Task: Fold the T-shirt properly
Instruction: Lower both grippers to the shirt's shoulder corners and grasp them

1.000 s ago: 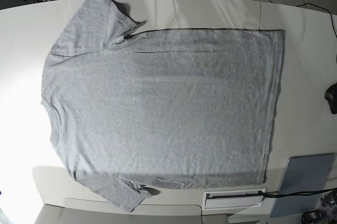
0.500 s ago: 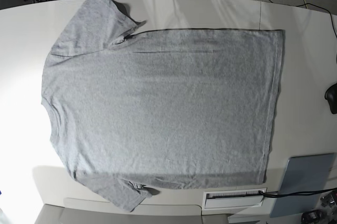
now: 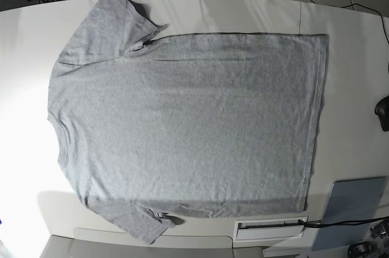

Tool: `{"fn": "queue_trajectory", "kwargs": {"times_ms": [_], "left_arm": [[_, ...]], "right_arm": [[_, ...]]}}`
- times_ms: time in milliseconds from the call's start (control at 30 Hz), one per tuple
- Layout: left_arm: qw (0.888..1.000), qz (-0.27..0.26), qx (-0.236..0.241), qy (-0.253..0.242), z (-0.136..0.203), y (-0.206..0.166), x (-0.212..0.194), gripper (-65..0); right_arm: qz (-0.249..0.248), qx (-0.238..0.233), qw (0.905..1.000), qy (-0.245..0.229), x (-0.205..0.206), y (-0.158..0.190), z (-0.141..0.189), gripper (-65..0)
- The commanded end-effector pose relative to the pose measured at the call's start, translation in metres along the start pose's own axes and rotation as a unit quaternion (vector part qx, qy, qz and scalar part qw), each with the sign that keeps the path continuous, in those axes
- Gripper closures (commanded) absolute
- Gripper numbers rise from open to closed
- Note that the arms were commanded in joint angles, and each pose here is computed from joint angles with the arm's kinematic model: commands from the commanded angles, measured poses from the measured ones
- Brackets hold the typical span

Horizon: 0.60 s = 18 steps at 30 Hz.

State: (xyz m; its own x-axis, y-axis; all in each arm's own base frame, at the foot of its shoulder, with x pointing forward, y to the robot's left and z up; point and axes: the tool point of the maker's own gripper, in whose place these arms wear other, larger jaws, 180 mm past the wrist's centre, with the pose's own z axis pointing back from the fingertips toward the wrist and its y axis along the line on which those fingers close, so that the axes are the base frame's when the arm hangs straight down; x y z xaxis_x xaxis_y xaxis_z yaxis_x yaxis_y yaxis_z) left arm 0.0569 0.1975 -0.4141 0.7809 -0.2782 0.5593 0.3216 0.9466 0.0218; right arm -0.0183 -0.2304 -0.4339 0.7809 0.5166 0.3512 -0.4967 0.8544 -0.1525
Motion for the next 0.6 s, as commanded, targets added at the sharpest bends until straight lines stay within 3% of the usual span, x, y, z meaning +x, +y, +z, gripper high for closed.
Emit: {"fn": "queue_trajectory", "kwargs": {"times_ms": [0,167,367,567], "left_arm": [[1.000,-0.021,-0.001,-0.022,0.009,0.002,0.016,-22.2],[0.989,-0.132,0.018,-0.067,0.022,0.021,0.070,-22.2],[0.971,-0.216,0.050,-0.088,0.015,0.049,0.107,-22.2],[0.962,-0.258,0.041,-0.078,0.004,0.058,0.110,-22.5]], "right_arm": [[0.013,-0.009,0.9998,-0.011,0.009,-0.006,0.007,-19.0],[0.077,-0.066,0.9937,-0.047,0.052,-0.025,0.025,-19.0],[0.134,-0.161,0.9715,-0.111,0.106,-0.051,0.048,-19.0],[0.172,-0.201,0.9522,-0.152,0.136,-0.059,0.065,-19.1]]}}
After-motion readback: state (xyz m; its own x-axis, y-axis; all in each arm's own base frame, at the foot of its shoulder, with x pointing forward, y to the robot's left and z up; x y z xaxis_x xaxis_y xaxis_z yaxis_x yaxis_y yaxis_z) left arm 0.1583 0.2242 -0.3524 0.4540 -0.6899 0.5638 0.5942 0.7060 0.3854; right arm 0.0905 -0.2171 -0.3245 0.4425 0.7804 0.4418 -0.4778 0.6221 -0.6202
